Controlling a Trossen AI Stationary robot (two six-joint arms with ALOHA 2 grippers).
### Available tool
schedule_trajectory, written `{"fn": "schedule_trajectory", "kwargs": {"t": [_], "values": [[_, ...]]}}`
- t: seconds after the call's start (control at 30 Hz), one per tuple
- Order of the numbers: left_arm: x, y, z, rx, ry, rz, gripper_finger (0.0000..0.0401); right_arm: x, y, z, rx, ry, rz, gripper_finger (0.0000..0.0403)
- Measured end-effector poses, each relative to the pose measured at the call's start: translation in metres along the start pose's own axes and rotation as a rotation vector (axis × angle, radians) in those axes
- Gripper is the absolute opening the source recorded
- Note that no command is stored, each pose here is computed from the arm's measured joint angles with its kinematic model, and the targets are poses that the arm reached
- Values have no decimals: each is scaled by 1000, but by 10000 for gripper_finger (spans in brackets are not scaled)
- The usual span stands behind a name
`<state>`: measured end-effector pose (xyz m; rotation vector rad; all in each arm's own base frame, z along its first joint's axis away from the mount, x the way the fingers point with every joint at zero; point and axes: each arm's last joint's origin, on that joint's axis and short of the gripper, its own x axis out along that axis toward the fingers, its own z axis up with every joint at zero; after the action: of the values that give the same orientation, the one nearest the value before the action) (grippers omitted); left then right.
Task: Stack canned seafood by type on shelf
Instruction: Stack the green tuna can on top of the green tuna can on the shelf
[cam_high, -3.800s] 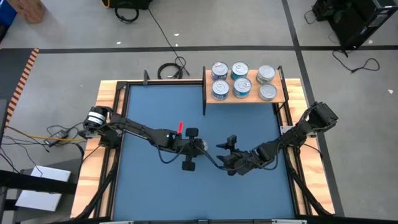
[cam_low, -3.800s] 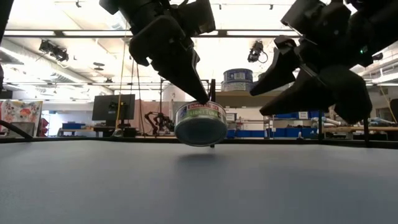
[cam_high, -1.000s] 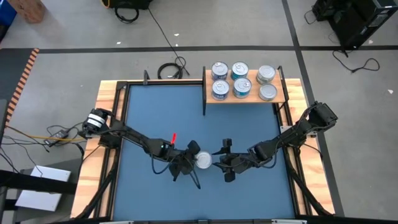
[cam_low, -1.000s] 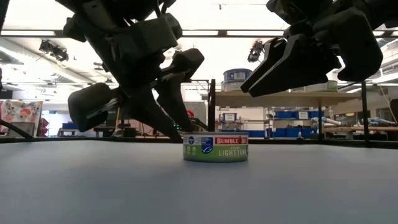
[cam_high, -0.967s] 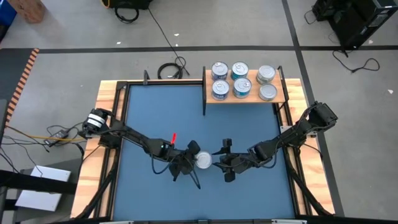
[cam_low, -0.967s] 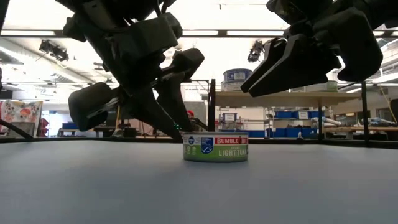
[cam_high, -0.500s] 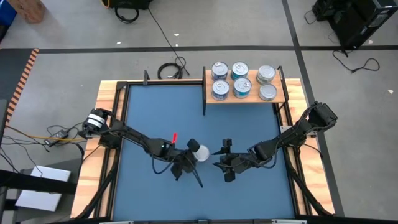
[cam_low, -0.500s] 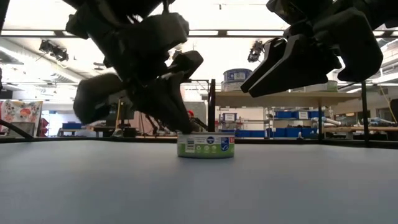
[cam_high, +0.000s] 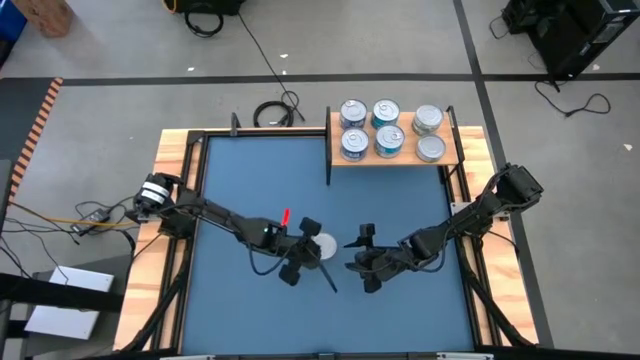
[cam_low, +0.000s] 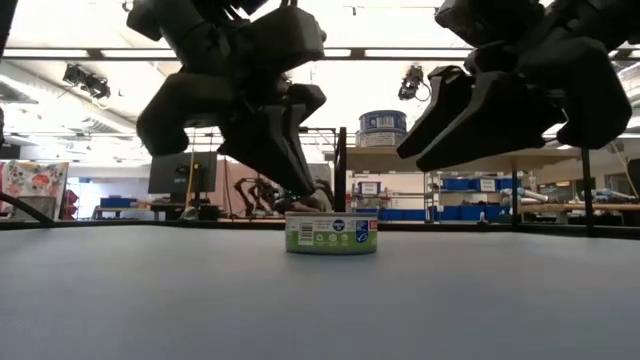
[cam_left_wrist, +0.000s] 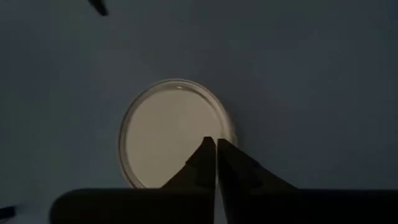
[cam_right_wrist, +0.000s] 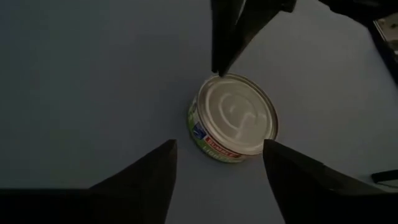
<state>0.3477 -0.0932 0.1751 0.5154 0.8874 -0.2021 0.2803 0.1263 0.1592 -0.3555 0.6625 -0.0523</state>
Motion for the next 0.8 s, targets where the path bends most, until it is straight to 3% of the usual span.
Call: {"fn": "schedule_trajectory", "kwargs": {"t": [0.33,0.5,0.63,0.8], "values": [[13,-5,-4,30,33,-9,111,0,0,1,1,-9,0,249],[23,-8,-8,121,78,38,125,0,0,1,4,-15,0,249],[24,-7,-9,124,91,79,104,0,0,2,5,-17,0,249],[24,-7,-8,126,95,97,20,0,0,2,3,-16,0,247]]}}
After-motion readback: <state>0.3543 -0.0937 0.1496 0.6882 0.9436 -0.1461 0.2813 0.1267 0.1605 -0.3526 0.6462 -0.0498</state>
